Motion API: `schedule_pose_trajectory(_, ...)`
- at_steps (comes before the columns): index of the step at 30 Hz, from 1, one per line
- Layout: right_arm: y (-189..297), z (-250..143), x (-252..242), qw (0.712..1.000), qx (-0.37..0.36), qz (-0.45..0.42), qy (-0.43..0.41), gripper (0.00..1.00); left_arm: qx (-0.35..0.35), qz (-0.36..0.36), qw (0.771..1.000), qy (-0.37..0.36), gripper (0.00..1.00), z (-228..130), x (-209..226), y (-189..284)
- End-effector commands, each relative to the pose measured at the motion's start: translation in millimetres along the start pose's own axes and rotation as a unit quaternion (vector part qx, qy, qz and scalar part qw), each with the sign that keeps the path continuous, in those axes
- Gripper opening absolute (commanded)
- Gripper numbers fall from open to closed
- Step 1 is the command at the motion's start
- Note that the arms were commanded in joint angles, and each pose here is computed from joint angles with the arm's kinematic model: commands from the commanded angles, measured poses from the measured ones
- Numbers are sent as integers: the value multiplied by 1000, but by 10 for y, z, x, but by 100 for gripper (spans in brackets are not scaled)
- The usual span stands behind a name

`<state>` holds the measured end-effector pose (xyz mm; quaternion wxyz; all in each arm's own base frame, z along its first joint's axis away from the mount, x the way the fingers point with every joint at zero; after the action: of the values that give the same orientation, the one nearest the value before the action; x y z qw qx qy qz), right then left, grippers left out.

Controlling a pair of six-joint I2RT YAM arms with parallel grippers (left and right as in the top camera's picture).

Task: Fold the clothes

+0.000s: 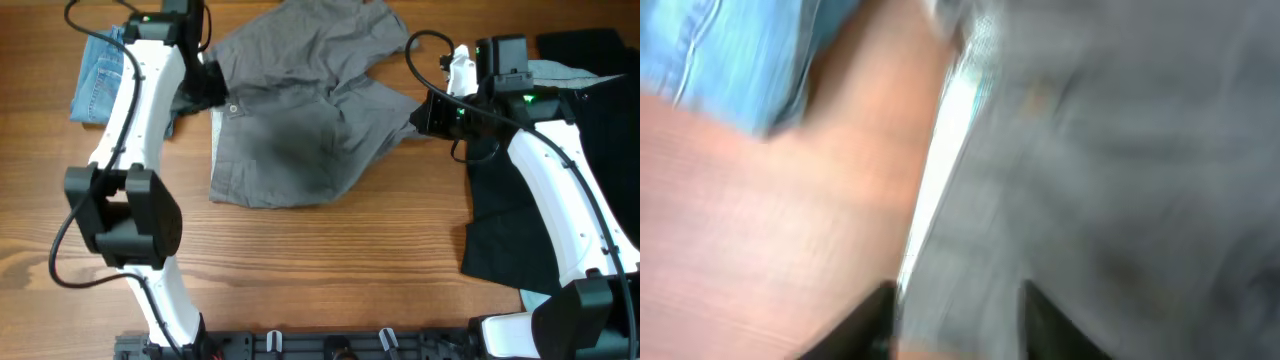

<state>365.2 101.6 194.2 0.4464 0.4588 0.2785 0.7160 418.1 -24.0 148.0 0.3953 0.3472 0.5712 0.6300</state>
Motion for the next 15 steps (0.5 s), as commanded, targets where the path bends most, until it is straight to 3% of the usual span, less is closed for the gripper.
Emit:
schedule_pose_trajectory(1, 0, 21, -109, 999, -6, -37, -27, 5, 46, 33, 998, -1, 48, -221, 245, 135)
schedule_pose_trajectory(3, 1, 20, -113, 999, -6, -38, -28, 6, 102, 18, 994, 19, 39, -393, 316, 167)
schedule_pose_trajectory(6, 1, 6, -114, 999, -2, -38, -29, 8, 162, 22, 986, 32, 42, -591, 488, 253)
schedule_pose_trajectory(9, 1, -24, -117, 999, 4, -40, -27, 8, 179, 13, 983, 24, 50, -700, 526, 240)
schedule_pose_trajectory(15, 1, -30, -119, 999, 5, -40, -20, 9, 227, -33, 973, 1, 52, -971, 418, -394)
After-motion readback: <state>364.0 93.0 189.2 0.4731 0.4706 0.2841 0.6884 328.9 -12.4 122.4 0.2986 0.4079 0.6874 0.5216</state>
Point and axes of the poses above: each gripper's point midway between its finger pads, its own y axis back along the fingers, its own x axis along the line the jaws close on, z = x × y, the point moved 2 cm from there along y, back along the fingers, and after that the axes turned 10 degrees about y, right-handed, at the moved point
